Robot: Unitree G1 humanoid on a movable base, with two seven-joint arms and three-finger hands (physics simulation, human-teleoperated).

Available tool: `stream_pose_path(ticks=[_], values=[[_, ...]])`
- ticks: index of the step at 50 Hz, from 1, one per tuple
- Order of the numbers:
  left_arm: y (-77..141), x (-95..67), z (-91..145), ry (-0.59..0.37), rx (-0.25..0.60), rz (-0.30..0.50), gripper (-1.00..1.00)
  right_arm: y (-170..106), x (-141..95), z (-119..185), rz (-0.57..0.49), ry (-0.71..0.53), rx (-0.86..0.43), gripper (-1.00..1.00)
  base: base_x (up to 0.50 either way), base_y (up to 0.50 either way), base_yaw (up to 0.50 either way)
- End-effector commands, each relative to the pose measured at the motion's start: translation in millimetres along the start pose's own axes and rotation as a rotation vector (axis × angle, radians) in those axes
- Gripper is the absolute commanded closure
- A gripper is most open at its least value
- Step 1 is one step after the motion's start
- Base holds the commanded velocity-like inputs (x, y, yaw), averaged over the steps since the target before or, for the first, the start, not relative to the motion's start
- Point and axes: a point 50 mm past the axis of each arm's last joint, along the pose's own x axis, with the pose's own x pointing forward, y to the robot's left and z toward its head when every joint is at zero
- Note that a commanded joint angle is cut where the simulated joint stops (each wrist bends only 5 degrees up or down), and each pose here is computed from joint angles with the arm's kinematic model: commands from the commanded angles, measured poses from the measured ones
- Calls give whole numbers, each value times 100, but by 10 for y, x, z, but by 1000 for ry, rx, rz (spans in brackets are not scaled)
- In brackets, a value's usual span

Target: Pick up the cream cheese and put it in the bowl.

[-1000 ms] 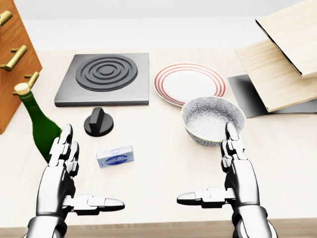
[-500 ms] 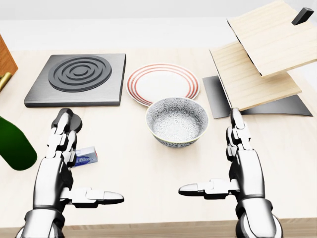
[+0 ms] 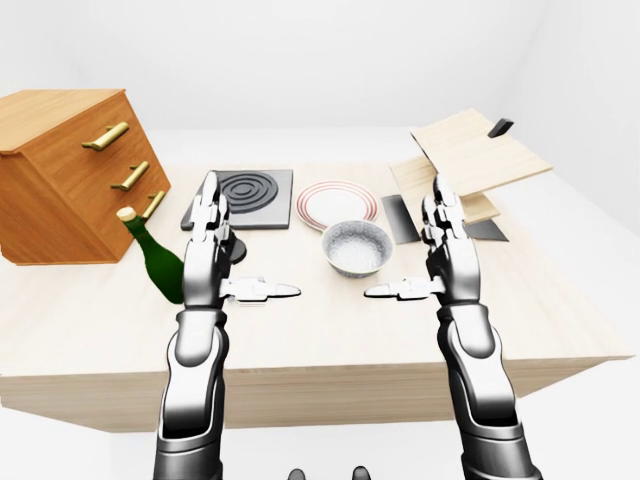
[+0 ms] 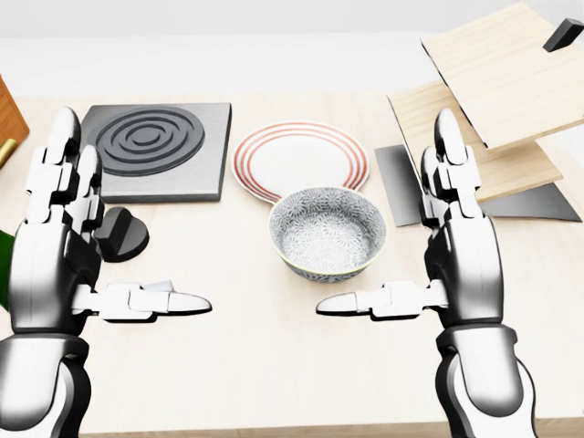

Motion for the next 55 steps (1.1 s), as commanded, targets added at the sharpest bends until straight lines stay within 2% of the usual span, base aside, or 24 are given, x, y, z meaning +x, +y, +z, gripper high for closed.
stream_pose_path(ticks=[1,12,15,17,20,24,28,31,33,35,36,41,43,46,48,53,55], values=[[22,14,-81,34,13,8,-100,36,-8,24,16,-9,-9,-100,43,0,0],[-14,-26,-131,58,3,-10,-100,24,-38,-45,9,22,-17,-100,35,0,0],[-40,-64,-122,57,0,-52,-100,31,-54,-54,18,27,-19,-100,0,0,0],[-28,-79,-82,40,-41,-57,-100,31,-55,-52,18,27,-18,-100,0,0,0],[-27,-75,-112,56,65,-42,-100,34,-61,-59,21,30,-20,-100,0,0,0],[-1,-58,-129,63,95,-34,-100,35,-63,-83,22,41,-22,-100,0,0,0],[-34,-21,-210,96,168,-87,-100,33,-66,-135,25,63,-23,-100,0,0,0],[-3,3,-267,119,171,-67,-100,22,-69,-161,25,74,-27,-100,0,0,0],[-5,19,-312,136,299,-80,-100,14,-75,-173,27,80,-28,-100,0,0,0],[-42,36,-359,159,333,-140,-100,9,-73,-200,28,91,-31,-100,0,0,0],[-37,59,-417,179,407,-137,-100,5,-76,-222,28,100,-30,-100,0,0,0],[-54,71,-455,201,499,-169,-100,-12,-93,-244,26,111,-30,-100,0,0,0],[-47,41,-507,227,557,-187,-100,-27,-103,-250,24,114,-28,-100,0,0,0],[-2,-3,-552,250,622,-170,-100,-41,-110,-248,21,114,-28,-100,0,0,0],[15,-90,-596,278,680,-189,-100,-51,-110,-268,19,123,-26,-100,0,0,0],[87,-190,-730,348,775,-194,-100,-32,-119,-318,34,144,-5,-100,0,0,0],[109,-228,-767,370,779,-190,-100,-20,-123,-362,39,163,0,-100,0,0,0]])
